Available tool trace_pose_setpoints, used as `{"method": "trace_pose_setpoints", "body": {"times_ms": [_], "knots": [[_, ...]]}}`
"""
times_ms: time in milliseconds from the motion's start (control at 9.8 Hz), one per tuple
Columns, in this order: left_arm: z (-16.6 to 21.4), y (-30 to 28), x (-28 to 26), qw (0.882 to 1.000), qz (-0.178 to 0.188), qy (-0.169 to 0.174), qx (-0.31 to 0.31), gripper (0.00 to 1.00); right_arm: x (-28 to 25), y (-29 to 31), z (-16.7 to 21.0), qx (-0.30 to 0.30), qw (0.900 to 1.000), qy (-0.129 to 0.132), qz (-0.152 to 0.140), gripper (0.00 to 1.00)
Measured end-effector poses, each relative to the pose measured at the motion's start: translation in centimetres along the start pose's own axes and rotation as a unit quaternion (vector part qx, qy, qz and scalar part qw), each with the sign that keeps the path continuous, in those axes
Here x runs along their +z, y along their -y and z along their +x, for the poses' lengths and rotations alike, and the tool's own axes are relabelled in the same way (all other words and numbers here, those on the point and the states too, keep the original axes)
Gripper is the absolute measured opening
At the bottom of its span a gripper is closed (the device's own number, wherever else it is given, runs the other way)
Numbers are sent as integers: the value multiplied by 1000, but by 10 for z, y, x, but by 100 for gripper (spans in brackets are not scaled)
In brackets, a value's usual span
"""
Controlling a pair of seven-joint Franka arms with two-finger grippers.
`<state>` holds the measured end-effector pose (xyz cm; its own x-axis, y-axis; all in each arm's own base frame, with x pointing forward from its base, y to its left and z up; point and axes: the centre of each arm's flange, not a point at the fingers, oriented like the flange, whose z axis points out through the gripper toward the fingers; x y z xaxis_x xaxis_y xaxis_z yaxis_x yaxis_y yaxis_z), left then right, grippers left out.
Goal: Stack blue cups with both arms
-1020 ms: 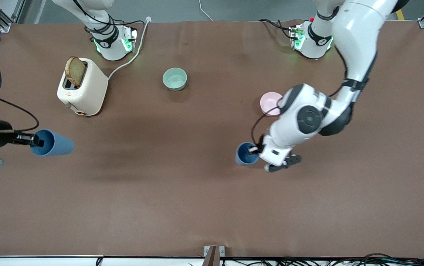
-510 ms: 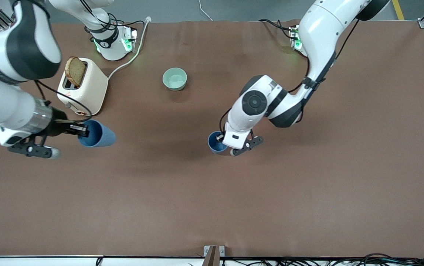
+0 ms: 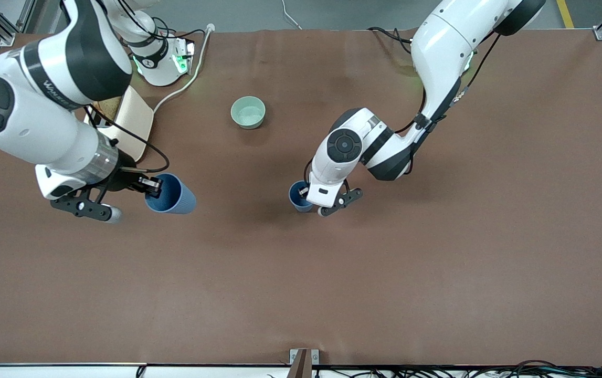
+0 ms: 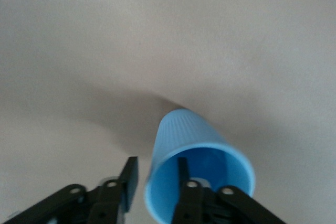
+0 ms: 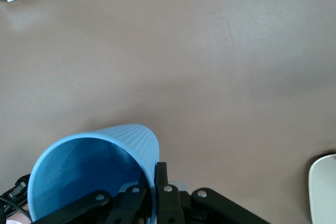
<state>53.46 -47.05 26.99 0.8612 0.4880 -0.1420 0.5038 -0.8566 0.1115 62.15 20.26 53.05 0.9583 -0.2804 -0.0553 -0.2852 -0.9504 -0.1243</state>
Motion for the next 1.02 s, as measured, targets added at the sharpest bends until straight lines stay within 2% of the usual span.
{"method": "trace_pose_setpoints", "body": {"times_ms": [204,408,612,816,1020], "knots": [[13,-3,-37,1000,-14,-13,-7,75,11,31,-14,16,1000,-5,9,4],[26,5,-132,999,-26,-46,-13,100,50,92,-47,34,999,-7,17,4],[49,35,-221,996,-35,-84,-2,100,113,149,-80,46,999,-2,16,4],[97,77,-283,992,-46,-120,17,100,175,188,-103,57,998,-8,28,4],[134,127,-324,991,-12,-128,50,100,194,197,-110,59,998,-1,30,4]]}}
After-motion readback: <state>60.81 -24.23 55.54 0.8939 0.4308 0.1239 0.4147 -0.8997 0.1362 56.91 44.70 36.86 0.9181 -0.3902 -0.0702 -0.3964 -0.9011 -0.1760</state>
